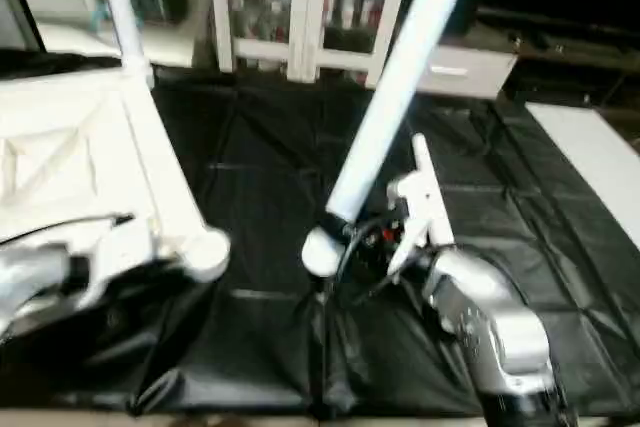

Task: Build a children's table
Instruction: Pick table leg

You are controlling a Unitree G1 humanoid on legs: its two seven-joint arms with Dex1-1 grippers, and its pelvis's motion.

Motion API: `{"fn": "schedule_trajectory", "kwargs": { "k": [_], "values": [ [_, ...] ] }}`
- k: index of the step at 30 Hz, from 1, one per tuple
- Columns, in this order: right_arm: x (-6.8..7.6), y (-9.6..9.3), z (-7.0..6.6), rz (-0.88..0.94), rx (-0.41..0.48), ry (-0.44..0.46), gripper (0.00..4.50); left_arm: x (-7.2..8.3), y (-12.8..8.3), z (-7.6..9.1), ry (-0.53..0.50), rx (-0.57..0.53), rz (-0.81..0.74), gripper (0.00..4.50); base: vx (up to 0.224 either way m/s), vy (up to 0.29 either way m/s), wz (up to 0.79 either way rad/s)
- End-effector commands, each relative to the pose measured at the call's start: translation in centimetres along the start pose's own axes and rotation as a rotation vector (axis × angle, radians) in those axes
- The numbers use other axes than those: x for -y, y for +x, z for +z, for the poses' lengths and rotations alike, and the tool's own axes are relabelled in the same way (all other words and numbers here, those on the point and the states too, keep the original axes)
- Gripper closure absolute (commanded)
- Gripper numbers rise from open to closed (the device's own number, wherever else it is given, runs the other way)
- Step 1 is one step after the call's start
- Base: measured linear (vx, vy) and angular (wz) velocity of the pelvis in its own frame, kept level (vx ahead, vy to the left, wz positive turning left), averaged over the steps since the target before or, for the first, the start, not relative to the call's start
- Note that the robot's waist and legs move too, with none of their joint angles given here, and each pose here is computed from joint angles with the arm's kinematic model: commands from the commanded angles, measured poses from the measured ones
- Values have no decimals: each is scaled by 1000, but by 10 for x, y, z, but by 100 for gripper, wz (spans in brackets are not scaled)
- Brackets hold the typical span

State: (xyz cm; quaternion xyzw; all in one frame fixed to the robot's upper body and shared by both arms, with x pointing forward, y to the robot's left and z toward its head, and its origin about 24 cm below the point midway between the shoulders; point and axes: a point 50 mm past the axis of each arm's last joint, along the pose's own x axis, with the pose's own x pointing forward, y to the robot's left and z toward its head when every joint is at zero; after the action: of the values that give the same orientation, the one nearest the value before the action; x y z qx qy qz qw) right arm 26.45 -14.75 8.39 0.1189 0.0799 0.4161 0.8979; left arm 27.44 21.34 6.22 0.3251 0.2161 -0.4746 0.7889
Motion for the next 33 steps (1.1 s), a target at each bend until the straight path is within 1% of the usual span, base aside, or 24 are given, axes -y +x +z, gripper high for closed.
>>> {"fn": "schedule_trajectory", "kwargs": {
  "k": [1,2,3,5,9,10,13,15,17,19,20,22,23,24,25,26,27,29,32,33],
  "values": [
    [2,-2,10,-15,28,-35,265,3,15,7,82,17,-45,447,0,0,0],
    [2,-2,10,-16,28,-36,265,1,21,14,107,31,-52,448,0,0,0],
    [3,-3,11,-18,28,-40,265,-3,31,24,145,60,-65,448,0,0,0],
    [3,-3,11,-20,28,-42,265,-5,40,36,184,90,-83,449,0,0,0],
    [2,-3,11,-24,28,-44,265,-6,53,49,232,133,-125,449,0,0,0],
    [2,-3,11,-24,28,-44,265,-6,53,49,232,133,-125,449,0,0,0],
    [1,-3,11,-26,27,-47,265,-3,63,56,261,164,-164,449,0,0,0],
    [1,-3,11,-28,27,-47,265,-2,66,57,246,174,-166,449,0,0,0],
    [1,-4,11,-30,25,-48,265,-2,69,59,190,213,-130,449,0,0,0],
    [1,-4,11,-30,24,-49,265,-1,70,59,172,204,-122,449,0,0,0],
    [2,-5,11,-30,22,-50,265,-1,71,56,148,167,-105,449,0,0,0],
    [2,-5,11,-30,20,-51,265,-2,72,54,112,142,-86,449,0,0,0],
    [3,-5,12,-30,19,-52,265,-1,72,54,92,148,-79,414,0,0,0],
    [4,-6,13,-30,18,-53,265,-2,70,58,30,195,-64,393,0,0,0],
    [4,-6,13,-29,17,-53,265,-2,70,59,25,198,-64,379,0,0,0],
    [5,-5,14,-26,15,-56,265,-1,67,63,-21,229,-70,374,0,0,0],
    [6,-5,14,-26,14,-56,265,-1,66,63,-21,231,-70,374,0,0,0],
    [6,-5,14,-20,13,-55,265,0,64,65,-18,242,-69,340,0,0,0],
    [6,-2,17,-7,10,-61,265,0,57,62,-44,230,-84,322,0,0,0],
    [6,-2,18,-5,10,-62,265,0,54,60,-55,214,-94,308,0,0,0]
  ]
}}
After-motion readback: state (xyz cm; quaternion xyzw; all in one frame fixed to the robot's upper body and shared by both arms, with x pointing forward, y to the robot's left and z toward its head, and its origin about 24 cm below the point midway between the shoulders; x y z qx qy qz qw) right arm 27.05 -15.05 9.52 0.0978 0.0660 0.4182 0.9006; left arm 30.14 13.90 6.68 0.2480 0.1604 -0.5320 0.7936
